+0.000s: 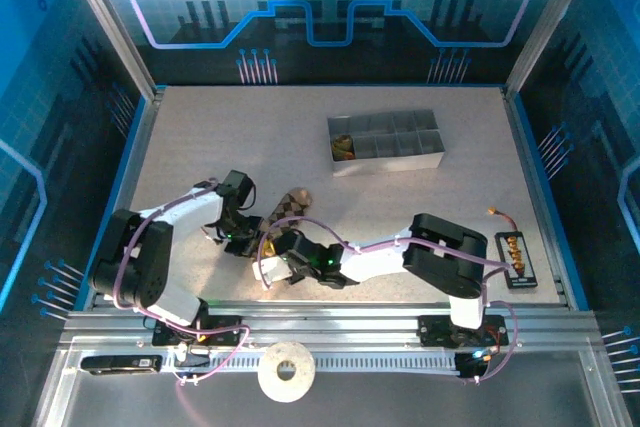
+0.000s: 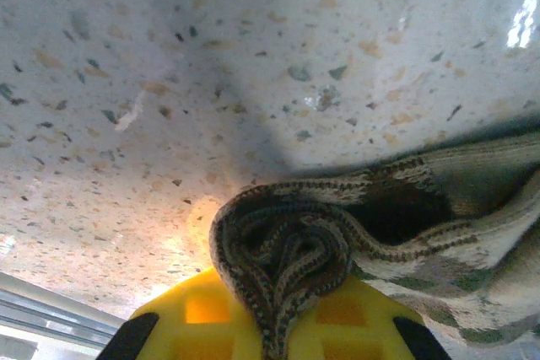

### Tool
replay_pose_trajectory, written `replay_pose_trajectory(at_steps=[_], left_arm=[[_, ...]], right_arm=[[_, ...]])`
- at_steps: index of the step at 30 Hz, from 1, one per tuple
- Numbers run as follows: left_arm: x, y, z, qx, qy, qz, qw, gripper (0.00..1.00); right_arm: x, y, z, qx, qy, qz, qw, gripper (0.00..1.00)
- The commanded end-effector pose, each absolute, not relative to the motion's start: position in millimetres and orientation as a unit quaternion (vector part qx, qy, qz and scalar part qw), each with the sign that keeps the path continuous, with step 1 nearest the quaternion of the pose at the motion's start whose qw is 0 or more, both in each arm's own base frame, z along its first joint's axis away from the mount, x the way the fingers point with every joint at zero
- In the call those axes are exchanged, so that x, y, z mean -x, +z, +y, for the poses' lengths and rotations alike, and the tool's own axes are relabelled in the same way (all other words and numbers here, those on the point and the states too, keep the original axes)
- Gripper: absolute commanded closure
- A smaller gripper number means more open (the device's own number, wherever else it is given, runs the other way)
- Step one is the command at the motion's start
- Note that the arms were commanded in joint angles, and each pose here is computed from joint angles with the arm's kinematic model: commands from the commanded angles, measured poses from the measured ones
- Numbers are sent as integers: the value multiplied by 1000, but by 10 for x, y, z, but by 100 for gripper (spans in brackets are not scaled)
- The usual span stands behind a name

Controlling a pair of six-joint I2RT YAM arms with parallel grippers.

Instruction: Roll the socks

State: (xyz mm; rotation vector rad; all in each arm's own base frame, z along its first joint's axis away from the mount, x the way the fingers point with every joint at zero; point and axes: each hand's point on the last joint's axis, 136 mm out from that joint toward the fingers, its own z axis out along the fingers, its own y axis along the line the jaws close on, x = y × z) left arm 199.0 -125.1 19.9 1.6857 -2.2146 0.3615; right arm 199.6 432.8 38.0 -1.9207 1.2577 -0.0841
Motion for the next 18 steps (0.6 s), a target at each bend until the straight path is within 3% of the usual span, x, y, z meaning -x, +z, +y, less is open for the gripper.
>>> replay_pose_trajectory(at_steps=[1,5,7,10,18], left_arm=[[-1695,30,-1070,-599,53,-777,188,100],[-1727,50,-1082,-595,62,-780,184,100],[-1770,94,-1083,-593,70,-783,173,99],[-1861,199,-1086,-594,95,-786,146,77],[-1931,413,-1049,-615,155,-767,101,26]], right_arm=[[-2123,335,4356,751,-53,513,412,63],[-2069,273,4363,756,-23,531,383,86],[-2052,253,4351,752,-2,546,369,93],[-2016,214,4289,739,49,584,332,100],[-1855,0,4085,697,176,665,203,100]])
